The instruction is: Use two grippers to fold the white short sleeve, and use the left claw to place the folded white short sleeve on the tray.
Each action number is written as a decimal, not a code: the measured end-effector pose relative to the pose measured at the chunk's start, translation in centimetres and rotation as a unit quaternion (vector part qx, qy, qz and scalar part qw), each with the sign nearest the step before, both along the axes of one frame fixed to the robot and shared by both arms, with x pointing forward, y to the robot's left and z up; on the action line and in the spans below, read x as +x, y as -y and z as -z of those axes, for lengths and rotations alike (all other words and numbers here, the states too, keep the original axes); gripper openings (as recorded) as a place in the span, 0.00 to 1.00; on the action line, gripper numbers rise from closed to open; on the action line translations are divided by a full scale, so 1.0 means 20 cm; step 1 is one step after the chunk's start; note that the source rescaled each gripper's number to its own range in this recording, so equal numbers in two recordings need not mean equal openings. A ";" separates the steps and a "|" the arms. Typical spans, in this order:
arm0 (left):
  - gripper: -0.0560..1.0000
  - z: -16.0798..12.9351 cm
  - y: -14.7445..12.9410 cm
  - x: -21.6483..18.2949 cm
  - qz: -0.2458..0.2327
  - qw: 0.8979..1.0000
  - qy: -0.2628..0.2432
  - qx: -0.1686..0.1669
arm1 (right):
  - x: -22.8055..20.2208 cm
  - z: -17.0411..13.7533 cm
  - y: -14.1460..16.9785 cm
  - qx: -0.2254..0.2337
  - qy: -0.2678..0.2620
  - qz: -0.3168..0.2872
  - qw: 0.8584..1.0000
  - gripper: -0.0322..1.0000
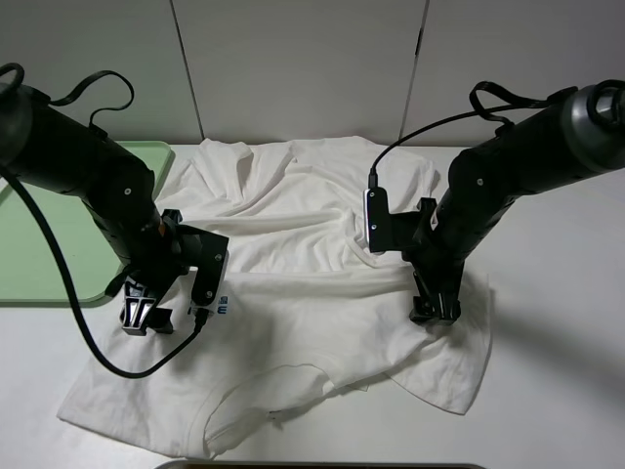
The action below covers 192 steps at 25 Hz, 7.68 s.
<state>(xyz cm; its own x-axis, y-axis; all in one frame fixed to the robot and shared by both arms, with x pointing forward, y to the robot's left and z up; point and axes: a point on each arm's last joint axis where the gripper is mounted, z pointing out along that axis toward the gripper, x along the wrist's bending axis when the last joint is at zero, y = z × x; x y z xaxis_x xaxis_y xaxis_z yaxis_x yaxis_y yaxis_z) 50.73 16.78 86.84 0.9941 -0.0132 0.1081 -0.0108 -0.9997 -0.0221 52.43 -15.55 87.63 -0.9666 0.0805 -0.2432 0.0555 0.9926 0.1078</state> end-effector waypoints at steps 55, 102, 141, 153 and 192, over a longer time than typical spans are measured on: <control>0.06 -0.45 -0.02 -0.04 -0.012 0.991 0.116 -0.069 | -0.11 -0.51 0.05 0.065 0.065 0.050 0.995 0.10; 0.06 -1.83 -0.18 -0.36 -0.020 0.844 0.460 -0.276 | -0.66 -1.77 0.35 0.260 0.450 0.043 0.853 0.10; 0.06 -1.95 -0.46 -1.03 -0.035 0.892 0.331 -0.305 | -1.12 -1.83 0.48 0.308 0.262 0.054 0.913 0.10; 0.06 -1.56 -0.25 -0.39 -0.041 0.932 0.334 -0.137 | -0.45 -1.48 0.27 0.123 0.268 0.074 0.953 0.10; 0.06 -0.54 0.13 0.36 -0.094 0.974 0.197 -0.063 | 0.26 -0.73 0.31 0.085 0.129 0.211 0.965 0.10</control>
